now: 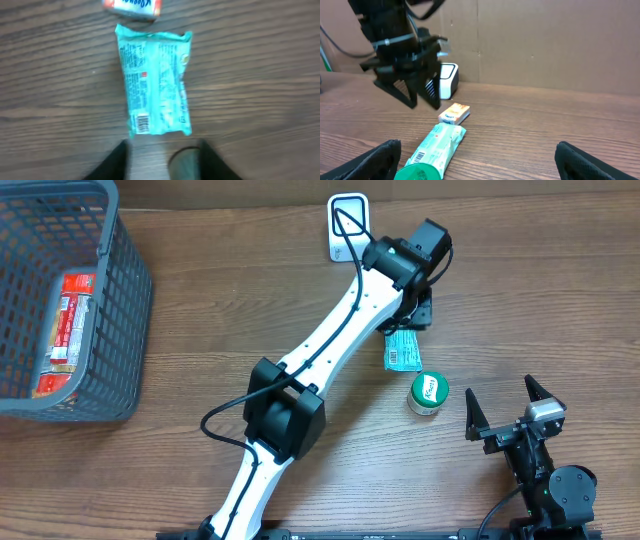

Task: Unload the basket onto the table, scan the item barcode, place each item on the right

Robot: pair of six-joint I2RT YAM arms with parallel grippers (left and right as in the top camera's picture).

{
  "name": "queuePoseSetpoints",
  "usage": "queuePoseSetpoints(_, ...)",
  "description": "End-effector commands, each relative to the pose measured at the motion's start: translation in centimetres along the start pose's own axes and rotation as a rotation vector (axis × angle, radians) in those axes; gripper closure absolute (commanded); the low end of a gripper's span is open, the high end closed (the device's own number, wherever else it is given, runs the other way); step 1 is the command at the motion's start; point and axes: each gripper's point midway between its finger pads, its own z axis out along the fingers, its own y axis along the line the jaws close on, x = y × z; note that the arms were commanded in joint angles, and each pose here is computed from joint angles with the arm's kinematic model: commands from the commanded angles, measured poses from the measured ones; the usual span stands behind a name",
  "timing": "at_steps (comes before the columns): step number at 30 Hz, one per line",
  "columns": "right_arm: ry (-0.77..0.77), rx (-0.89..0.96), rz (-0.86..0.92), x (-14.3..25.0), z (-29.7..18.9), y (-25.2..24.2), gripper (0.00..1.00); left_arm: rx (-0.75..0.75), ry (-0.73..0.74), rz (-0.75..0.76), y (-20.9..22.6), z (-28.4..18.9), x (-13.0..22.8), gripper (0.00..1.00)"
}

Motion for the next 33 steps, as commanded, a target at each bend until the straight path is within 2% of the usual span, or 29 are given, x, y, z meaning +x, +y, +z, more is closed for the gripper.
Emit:
queuePoseSetpoints(1,-0.004,0.001,-0.002,0.2,0.0,-0.1,0.00,-0.062,-0.006,0.026,1.1,1.2,0.3,0.86)
queuePoseSetpoints(3,-0.004,0.001,-0.002,0.2,0.0,-0.1,0.00,-0.069,0.002,0.020,1.5,1.7,0.4,0.89)
queuePoseSetpoints(7,-0.004,0.001,-0.002,0.2,0.0,-0.1,0.00,-0.081,0.016,0.007,2.3,3.2,0.6,0.77)
queuePoseSetpoints(15,-0.004,0.001,-0.002,0.2,0.0,-0.1,0.00,-0.070,-0.001,0.005,2.5,5.7,0.6,0.65)
queuePoseSetpoints(33,-0.004,0.001,-0.002,0.2,0.0,-0.1,0.00,-0.037,-0.033,-0.016,2.9,7.5,-0.5,0.62)
